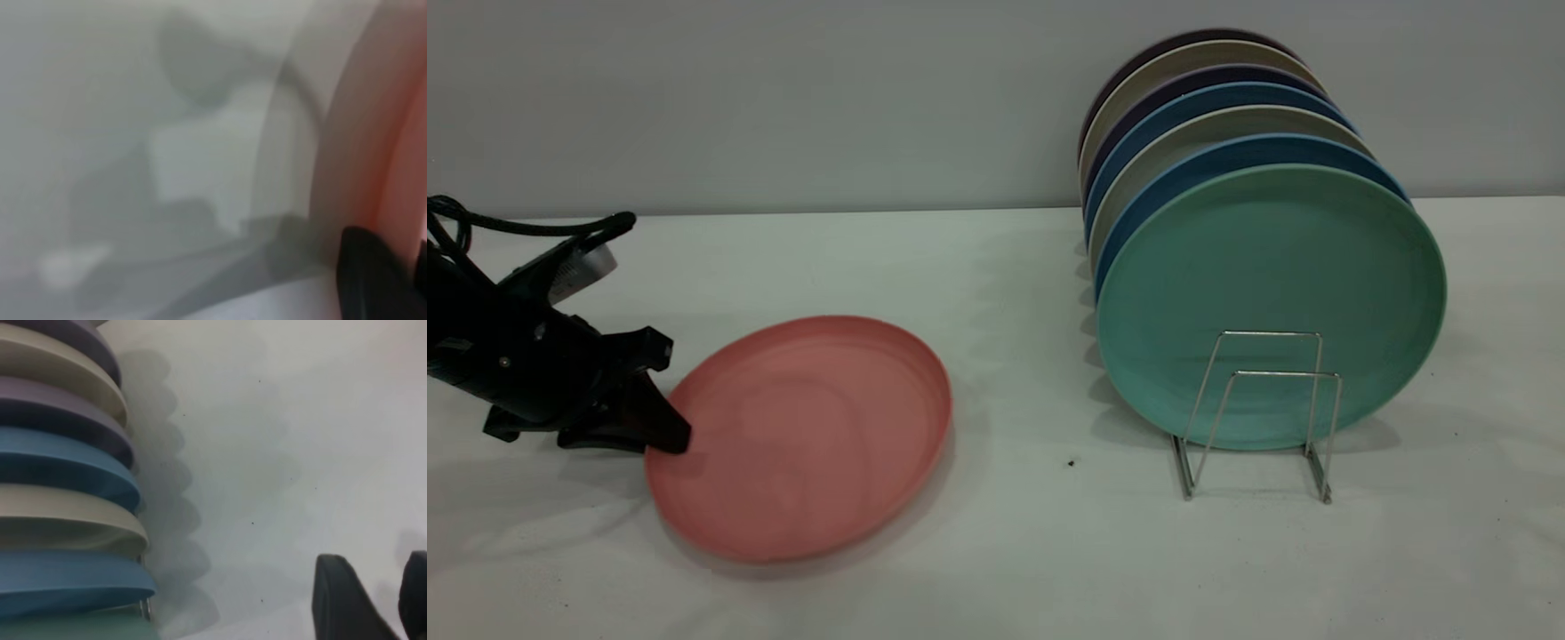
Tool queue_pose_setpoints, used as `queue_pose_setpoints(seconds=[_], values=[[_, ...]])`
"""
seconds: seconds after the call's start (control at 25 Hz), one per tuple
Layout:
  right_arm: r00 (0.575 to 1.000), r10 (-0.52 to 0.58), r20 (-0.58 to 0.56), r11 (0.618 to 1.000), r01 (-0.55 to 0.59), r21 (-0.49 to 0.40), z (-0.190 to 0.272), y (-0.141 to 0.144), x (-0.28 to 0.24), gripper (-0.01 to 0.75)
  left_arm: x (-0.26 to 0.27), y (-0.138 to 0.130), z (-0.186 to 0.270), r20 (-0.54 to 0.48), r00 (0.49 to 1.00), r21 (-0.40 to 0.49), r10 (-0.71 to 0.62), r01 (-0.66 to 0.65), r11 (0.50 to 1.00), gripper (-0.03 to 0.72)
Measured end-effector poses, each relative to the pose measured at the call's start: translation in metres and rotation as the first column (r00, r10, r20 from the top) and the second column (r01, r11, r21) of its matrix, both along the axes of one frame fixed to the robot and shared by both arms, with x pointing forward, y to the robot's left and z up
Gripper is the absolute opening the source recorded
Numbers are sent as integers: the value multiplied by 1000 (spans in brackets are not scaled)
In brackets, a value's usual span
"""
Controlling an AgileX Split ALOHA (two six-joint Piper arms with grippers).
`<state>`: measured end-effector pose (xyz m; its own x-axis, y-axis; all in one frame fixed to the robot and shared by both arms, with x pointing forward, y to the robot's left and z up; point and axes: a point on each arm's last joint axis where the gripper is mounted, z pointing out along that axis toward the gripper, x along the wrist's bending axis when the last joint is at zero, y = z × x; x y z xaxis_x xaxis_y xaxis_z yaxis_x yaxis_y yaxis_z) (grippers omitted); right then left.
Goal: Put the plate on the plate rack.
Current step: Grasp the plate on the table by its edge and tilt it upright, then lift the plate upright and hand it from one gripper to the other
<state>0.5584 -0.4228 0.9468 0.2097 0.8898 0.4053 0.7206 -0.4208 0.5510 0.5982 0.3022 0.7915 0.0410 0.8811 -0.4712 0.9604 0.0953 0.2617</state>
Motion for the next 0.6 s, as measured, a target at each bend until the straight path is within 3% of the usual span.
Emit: queue_pose_setpoints(seconds=[0.4,0.6], values=[[999,32,17,999,-31,-24,7,4,-7,237,4,-3,25,77,995,-14,-60,61,998,22],[1000,22,22,1000,-23,13,4,16,-25,237,5,-7,50,128,988,-60,-89,97,993,21]])
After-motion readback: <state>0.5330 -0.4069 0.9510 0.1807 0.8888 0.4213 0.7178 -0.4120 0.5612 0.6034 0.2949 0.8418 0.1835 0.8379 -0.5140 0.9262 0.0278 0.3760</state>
